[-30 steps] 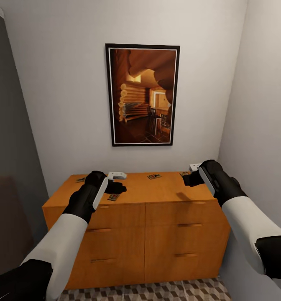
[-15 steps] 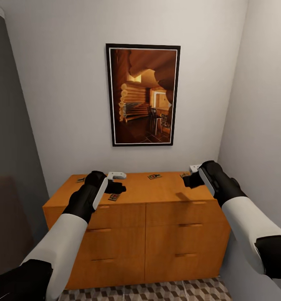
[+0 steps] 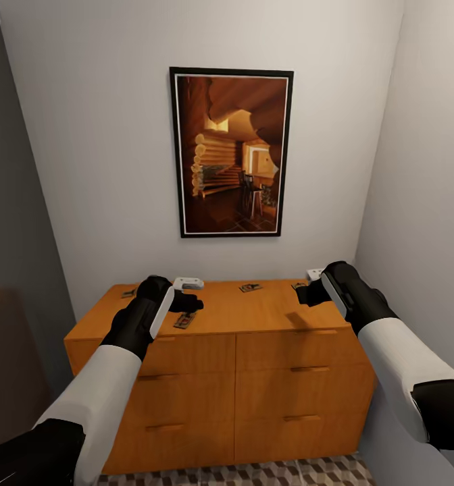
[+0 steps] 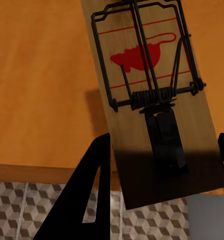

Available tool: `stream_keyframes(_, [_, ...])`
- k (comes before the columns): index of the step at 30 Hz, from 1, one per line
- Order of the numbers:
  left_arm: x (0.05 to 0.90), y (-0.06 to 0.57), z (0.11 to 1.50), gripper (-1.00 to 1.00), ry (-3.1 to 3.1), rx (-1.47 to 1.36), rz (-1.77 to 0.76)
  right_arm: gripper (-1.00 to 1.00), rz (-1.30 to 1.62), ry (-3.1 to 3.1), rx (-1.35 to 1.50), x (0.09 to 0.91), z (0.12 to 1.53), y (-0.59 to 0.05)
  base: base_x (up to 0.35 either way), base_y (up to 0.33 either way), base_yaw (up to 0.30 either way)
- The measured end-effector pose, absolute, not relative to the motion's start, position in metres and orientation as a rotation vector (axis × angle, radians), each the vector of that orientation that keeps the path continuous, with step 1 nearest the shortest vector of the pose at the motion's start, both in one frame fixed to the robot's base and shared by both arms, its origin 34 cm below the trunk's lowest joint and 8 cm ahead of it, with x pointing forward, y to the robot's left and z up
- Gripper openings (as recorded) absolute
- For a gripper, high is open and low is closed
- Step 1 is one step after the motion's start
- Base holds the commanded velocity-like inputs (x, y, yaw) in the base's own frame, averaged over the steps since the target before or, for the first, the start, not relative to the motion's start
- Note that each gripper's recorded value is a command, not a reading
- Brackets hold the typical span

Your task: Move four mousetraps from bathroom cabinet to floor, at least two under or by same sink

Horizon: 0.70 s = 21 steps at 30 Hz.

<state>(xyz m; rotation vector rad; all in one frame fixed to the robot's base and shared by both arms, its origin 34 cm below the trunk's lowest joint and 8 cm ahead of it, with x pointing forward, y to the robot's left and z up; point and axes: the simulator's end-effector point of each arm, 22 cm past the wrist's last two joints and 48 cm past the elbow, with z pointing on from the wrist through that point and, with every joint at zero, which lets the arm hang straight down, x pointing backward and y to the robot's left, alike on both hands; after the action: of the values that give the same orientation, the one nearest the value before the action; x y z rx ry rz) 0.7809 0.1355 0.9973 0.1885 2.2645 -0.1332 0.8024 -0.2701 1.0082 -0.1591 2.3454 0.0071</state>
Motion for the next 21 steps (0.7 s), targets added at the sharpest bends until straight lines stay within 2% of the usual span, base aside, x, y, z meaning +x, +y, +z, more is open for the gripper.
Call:
stream_keyframes(8, [0.7809,0.1348,0.9971,1.0,2.265,0.19,-0.136,-1.0,0.006,2.346,-0.159,0.8024,1.008,-0.2704,0.202,0.0,0.0])
stream_keyframes(21, [0.781,0.1349,0.9963,1.0,2.266,0.19,-0.133,-1.0,0.005,2.346,-0.159,0.8027,1.0077,-0.2705,0.028,0.0,0.0])
